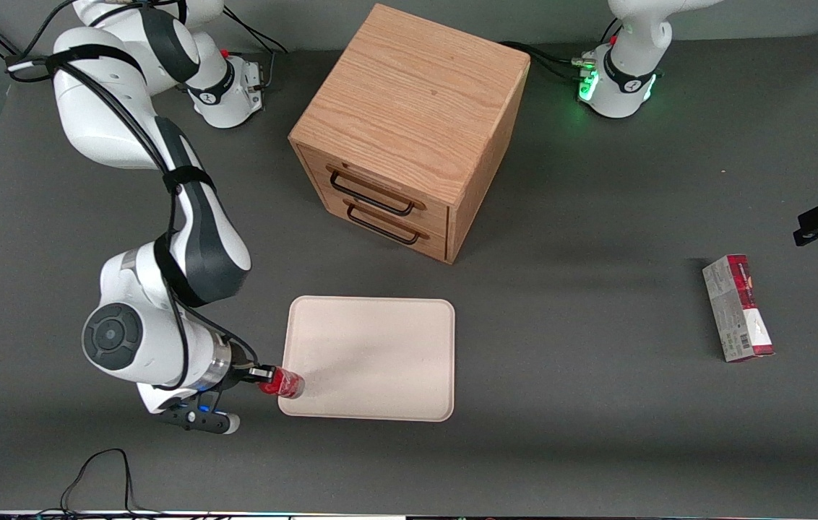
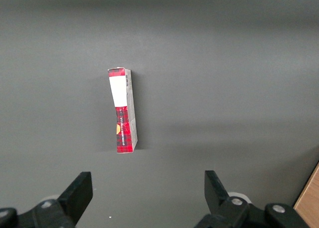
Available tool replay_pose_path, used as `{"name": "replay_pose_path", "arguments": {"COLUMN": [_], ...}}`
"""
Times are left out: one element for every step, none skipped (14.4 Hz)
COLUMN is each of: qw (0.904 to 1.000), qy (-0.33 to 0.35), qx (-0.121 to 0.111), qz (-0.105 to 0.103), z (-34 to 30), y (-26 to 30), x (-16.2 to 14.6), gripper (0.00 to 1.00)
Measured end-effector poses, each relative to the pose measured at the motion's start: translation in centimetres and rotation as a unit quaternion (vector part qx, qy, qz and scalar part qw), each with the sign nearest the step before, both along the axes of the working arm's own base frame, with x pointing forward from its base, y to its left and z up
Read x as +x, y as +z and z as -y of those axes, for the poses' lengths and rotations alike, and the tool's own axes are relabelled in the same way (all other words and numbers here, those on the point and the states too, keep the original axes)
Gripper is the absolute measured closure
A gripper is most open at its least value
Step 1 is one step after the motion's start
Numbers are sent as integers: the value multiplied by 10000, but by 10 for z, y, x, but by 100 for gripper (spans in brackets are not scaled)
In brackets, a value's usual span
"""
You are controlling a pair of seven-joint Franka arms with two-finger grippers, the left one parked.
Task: Place coke bottle on tray
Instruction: 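Carry the bottle over the white tray and lower it, then open the right gripper to release the bottle and raise away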
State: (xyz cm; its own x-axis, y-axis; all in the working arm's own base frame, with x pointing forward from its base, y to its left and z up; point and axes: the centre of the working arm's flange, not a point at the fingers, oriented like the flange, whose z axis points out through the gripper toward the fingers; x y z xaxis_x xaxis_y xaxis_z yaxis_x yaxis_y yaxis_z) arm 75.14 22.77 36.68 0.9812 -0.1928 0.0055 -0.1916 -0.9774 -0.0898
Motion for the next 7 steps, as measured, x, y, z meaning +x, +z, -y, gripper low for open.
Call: {"name": "replay_pose_path", "arguments": {"qw": [10000, 10000, 10000, 10000, 9999, 9999, 9998], "qy": [-4, -10, -10, -6, 2, 11, 16], "qx": [-11, -34, -55, -86, -130, -162, -177], "qz": [-3, -10, -27, -42, -52, -59, -72], "z": [-4, -7, -8, -8, -7, -7, -7], "y": [-5, -10, -14, -18, -22, -24, -27], "x": [0, -1, -1, -1, 0, 0, -1], "gripper": [69, 69, 69, 69, 69, 69, 69]}}
